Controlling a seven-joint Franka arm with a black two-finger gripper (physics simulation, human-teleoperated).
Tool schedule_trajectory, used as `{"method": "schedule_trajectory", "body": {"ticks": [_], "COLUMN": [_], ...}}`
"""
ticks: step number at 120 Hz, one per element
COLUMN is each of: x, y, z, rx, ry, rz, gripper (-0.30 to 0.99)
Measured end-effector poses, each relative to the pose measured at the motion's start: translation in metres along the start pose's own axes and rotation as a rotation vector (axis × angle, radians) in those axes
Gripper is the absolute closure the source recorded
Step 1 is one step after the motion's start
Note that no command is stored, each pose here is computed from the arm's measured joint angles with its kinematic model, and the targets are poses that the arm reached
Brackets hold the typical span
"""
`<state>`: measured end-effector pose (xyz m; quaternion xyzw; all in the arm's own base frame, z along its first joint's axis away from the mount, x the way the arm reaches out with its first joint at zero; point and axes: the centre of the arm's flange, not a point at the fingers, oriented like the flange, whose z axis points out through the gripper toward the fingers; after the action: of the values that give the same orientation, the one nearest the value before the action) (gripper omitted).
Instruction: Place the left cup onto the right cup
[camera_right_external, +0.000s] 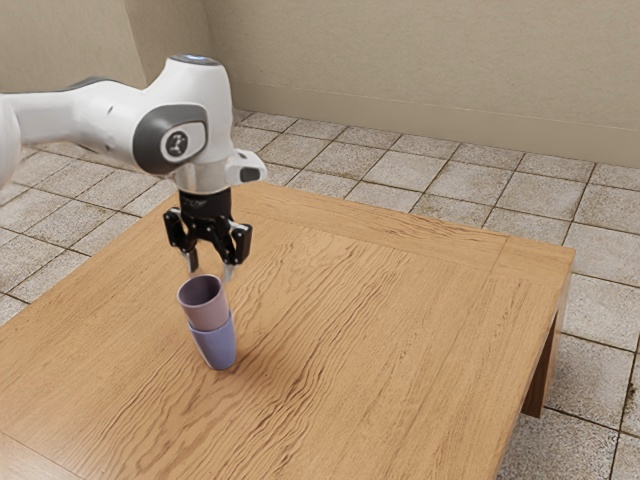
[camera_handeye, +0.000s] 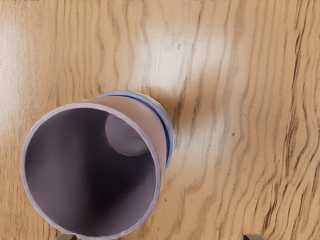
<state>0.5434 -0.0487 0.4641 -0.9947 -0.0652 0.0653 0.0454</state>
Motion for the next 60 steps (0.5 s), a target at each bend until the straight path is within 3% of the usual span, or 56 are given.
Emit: {"method": "schedule_trajectory", "body": {"ticks": [24, 60], "x": [-0.004, -0.006], "y": [0.005, 0.015], "z": [-0.018, -0.042], "rx": [0.001, 0.002], "ry": [0.012, 0.018], "rz": [0.013, 0.045], "gripper": [0.09, 0.02]}}
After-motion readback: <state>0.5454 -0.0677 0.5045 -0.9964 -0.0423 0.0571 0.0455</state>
